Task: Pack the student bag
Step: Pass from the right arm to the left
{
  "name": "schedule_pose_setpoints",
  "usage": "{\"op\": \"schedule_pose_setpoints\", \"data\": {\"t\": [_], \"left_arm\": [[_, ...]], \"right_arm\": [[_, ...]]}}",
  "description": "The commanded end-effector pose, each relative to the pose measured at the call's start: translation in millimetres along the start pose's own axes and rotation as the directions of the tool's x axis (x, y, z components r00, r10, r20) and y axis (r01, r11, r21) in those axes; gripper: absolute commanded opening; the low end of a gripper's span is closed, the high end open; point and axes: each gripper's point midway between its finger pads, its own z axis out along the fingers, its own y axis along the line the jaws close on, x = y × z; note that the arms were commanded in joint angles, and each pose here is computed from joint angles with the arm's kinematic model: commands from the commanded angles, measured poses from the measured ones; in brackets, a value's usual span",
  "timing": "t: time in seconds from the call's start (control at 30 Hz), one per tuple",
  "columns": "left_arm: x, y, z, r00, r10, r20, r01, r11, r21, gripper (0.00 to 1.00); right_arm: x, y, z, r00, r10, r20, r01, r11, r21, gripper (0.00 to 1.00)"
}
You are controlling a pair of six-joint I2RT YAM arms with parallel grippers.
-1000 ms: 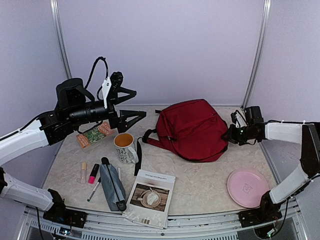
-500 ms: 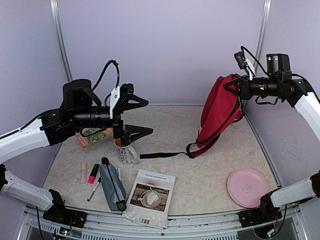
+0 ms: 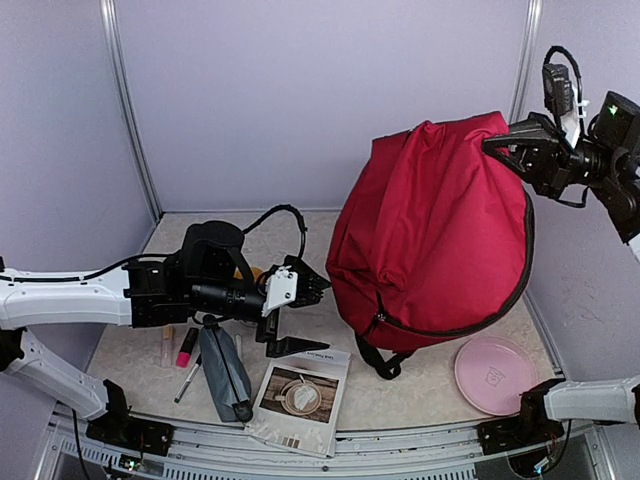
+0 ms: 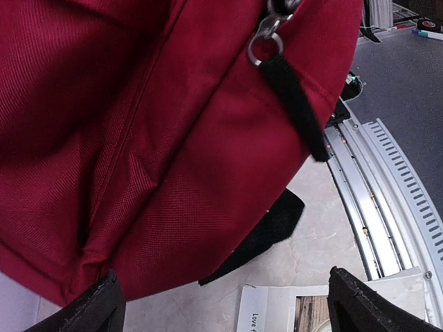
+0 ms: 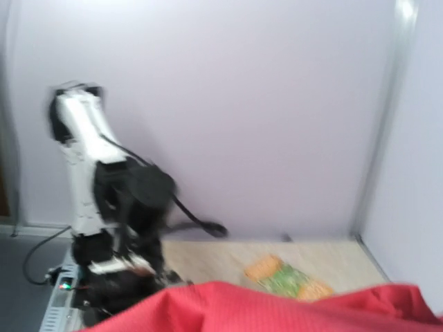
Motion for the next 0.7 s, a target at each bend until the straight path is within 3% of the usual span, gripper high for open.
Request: {"op": "schedule_pose_setpoints", "data": {"t": [0.0,0.1,0.27,0.67], "left_arm": [[-20.0,18.1,0.9,0.992,0.035,0.125,-0.02,0.992,-0.122,0.99],[-28.7,19.7,12.9,0.987,0.089,0.131,-0.058,0.973,-0.222,0.99],[-46.0,26.4,22.3,0.961,0.252,0.113,-0.182,0.886,-0.427,0.99],[-52.9,52.9,53.8,0.952,0.286,0.107,-0.18,0.808,-0.561,0.99]], "right_arm": [[-19.8,16.6,1.7,0.991,-0.031,0.13,0.049,0.989,-0.14,0.0],[-24.9,1.2,4.6,0.978,0.034,0.204,-0.011,0.994,-0.112,0.0],[-36.9,-23.0,10.5,0.962,0.084,0.26,-0.064,0.994,-0.084,0.0],[-58.1,-20.8,12.8,0.968,0.061,0.243,-0.033,0.992,-0.119,0.0]]}}
